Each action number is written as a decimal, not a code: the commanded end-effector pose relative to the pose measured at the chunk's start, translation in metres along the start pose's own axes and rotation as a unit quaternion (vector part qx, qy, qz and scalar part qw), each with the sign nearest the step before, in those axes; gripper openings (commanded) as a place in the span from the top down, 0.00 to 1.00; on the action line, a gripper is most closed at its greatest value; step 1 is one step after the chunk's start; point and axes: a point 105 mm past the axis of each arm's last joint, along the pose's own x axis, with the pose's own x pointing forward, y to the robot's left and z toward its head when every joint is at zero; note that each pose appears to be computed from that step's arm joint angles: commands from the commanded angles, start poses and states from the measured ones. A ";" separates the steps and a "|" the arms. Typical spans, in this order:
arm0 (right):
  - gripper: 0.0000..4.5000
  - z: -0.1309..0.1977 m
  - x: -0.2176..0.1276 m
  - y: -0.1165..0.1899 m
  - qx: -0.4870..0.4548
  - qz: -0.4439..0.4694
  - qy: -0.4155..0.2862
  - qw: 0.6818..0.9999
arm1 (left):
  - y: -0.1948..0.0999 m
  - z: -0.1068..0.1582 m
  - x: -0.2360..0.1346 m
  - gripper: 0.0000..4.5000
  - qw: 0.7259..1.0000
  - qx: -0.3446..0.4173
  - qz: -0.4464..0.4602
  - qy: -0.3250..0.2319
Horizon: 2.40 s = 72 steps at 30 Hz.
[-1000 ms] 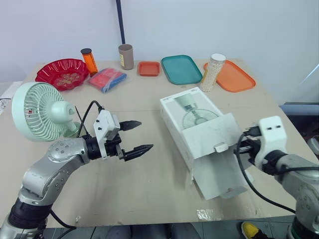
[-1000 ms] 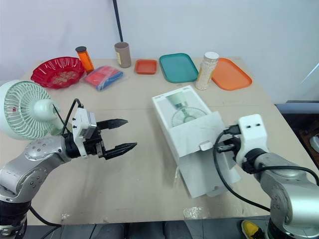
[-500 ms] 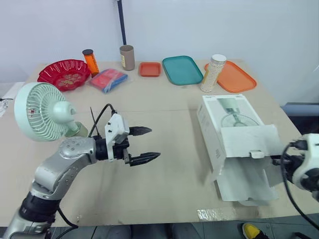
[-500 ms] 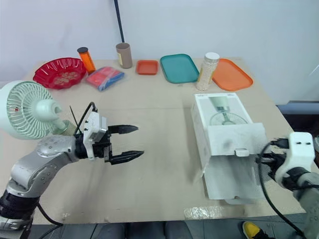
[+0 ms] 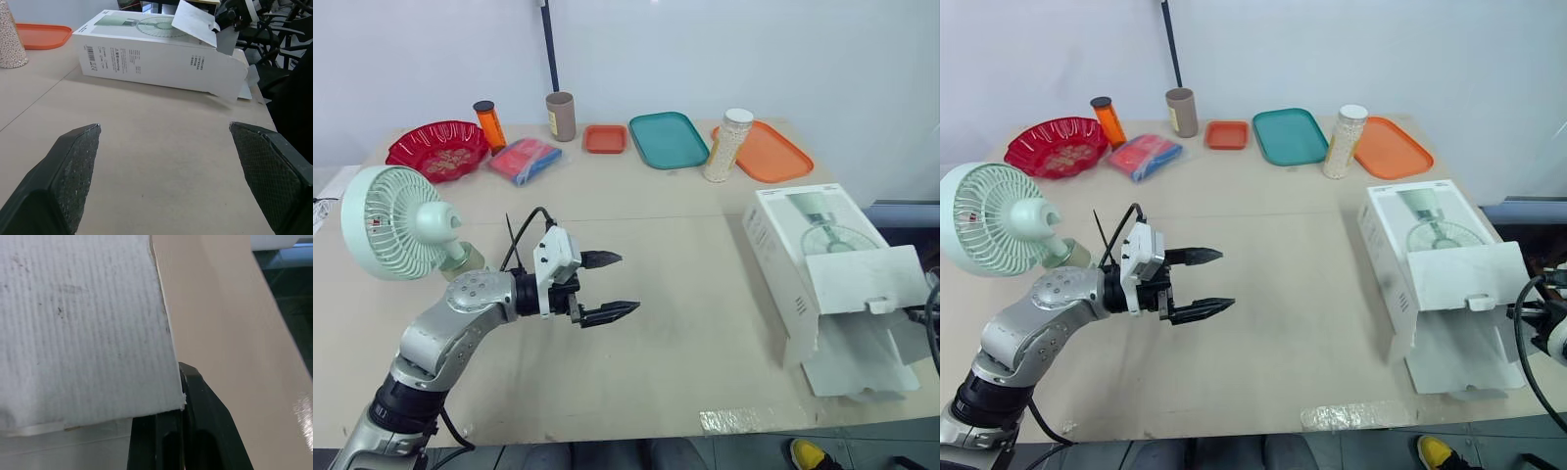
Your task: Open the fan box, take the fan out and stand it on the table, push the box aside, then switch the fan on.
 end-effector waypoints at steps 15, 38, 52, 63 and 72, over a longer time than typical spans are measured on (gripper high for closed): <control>0.02 0.013 0.015 -0.017 -0.089 0.009 -0.001 0.996 | -0.002 0.009 -0.007 0.00 0.999 0.022 0.023 -0.008; 0.02 0.046 -0.082 0.043 -0.292 0.032 0.083 0.952 | -0.005 0.005 -0.003 0.00 1.000 0.011 0.011 -0.020; 0.02 0.103 -0.128 0.168 -0.331 0.343 -0.079 0.876 | -0.005 -0.003 -0.015 0.00 0.999 0.016 0.040 -0.013; 0.02 0.106 -0.107 0.257 -0.262 0.498 -0.179 0.807 | -0.031 -0.029 -0.062 0.00 0.989 0.019 0.137 0.044; 0.02 0.110 -0.080 0.288 -0.221 0.523 -0.192 0.801 | -0.049 -0.026 -0.117 0.00 0.950 0.017 0.308 0.056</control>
